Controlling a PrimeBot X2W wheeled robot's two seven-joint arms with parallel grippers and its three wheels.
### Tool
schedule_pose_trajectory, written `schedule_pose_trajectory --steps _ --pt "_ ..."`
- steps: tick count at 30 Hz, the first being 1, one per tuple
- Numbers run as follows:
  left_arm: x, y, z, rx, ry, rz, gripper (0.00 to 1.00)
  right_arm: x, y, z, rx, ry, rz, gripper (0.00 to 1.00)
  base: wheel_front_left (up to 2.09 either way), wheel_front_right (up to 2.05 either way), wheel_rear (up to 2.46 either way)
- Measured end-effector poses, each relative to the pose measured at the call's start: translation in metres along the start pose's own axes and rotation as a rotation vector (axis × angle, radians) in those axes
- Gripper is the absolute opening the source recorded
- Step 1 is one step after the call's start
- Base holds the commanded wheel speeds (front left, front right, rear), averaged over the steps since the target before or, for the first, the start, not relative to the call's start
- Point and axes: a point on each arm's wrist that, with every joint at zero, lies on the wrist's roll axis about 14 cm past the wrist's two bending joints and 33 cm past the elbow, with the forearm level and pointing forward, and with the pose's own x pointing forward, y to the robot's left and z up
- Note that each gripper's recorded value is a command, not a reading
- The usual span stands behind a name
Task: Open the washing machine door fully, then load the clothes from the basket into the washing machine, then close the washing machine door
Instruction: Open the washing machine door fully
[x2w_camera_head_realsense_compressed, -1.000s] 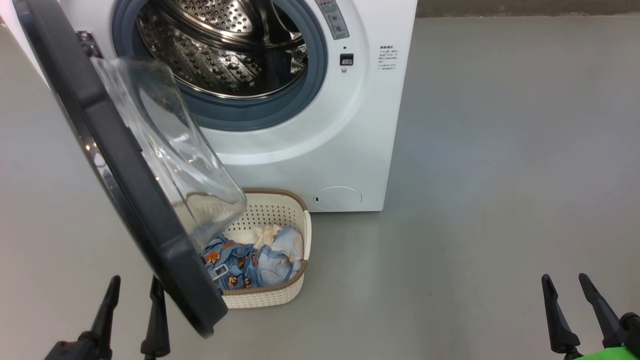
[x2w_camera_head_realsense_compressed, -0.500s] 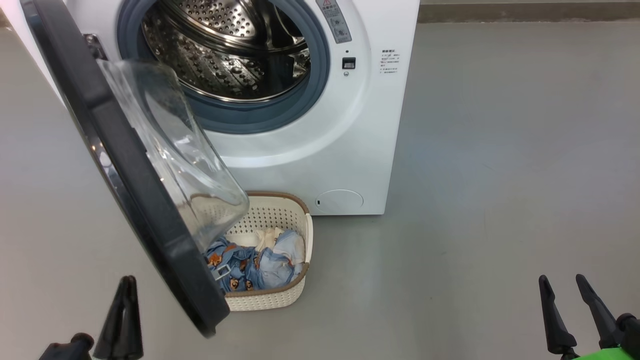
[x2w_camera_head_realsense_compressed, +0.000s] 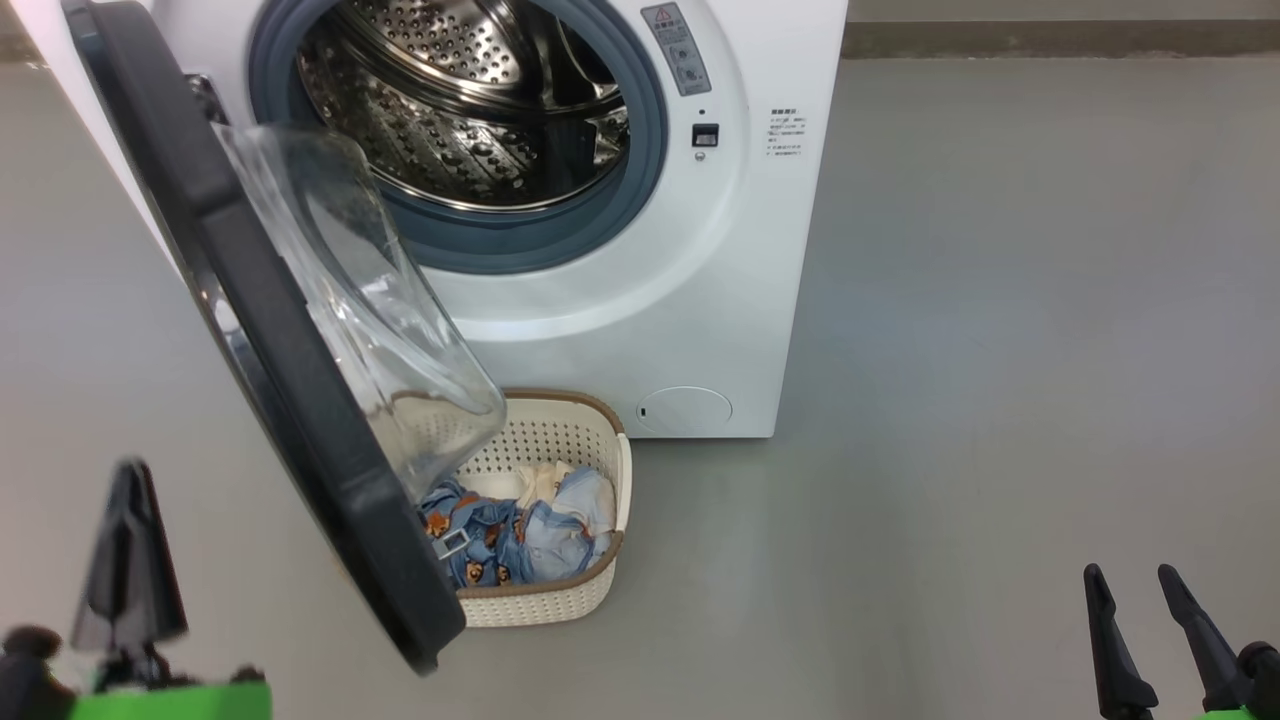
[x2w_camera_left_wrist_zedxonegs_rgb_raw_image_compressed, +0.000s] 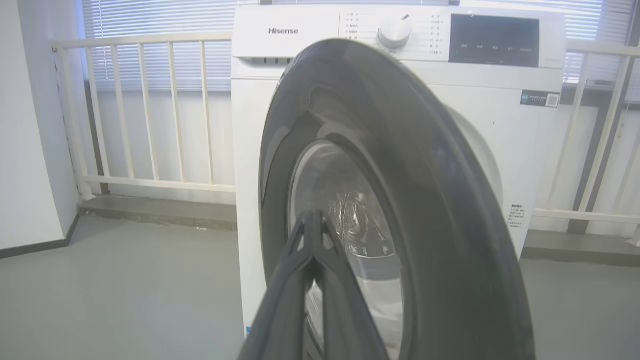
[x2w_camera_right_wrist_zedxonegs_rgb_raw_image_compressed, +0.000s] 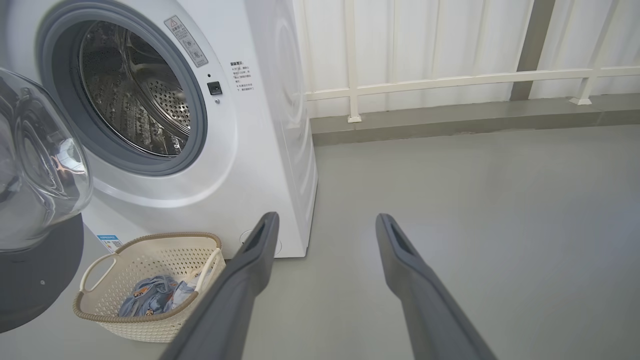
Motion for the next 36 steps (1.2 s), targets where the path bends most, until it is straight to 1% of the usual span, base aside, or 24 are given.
schedule_pose_trajectory --steps 4,8,12,15,18,20,22,25,28,33,36 --pt "0.019 -0.015 0.064 0.022 -0.211 -0.046 0.00 0.000 0.003 -0.001 0.004 0.001 0.005 1.00 0.00 0.00 0.00" --pt "0.022 -0.046 0.120 0.022 -0.387 -0.134 0.00 0.001 0.008 0.001 0.011 -0.006 0.014 1.00 0.00 0.00 0.00" --pt "0.019 -0.094 0.165 -0.009 -0.483 -0.280 0.00 -0.001 0.015 -0.002 0.027 0.001 0.023 1.00 0.00 0.00 0.00" --pt "0.011 -0.132 0.176 -0.078 -0.474 -0.411 0.00 0.000 0.018 -0.001 0.030 -0.002 0.032 1.00 0.00 0.00 0.00" --pt "0.003 -0.162 0.168 -0.174 -0.404 -0.509 0.00 0.001 0.021 -0.002 0.033 0.001 0.037 1.00 0.00 0.00 0.00" --pt "-0.001 -0.175 0.159 -0.240 -0.352 -0.541 0.00 0.002 0.022 -0.004 0.036 0.005 0.040 1.00 0.00 0.00 0.00" --pt "-0.001 -0.184 0.140 -0.273 -0.273 -0.551 0.00 0.003 0.024 -0.006 0.037 0.010 0.045 1.00 0.00 0.00 0.00" --pt "-0.002 -0.186 0.098 -0.298 -0.125 -0.527 0.00 0.005 0.025 -0.008 0.037 0.017 0.048 1.00 0.00 0.00 0.00" --pt "-0.005 -0.185 0.066 -0.318 -0.015 -0.496 0.00 0.006 0.026 -0.010 0.038 0.023 0.052 1.00 0.00 0.00 0.00" --pt "-0.009 -0.176 0.018 -0.329 0.132 -0.443 0.00 0.010 0.030 -0.014 0.039 0.033 0.064 1.00 0.00 0.00 0.00" --pt "-0.010 -0.170 0.000 -0.326 0.179 -0.413 0.00 0.011 0.032 -0.016 0.041 0.040 0.069 1.00 0.00 0.00 0.00"
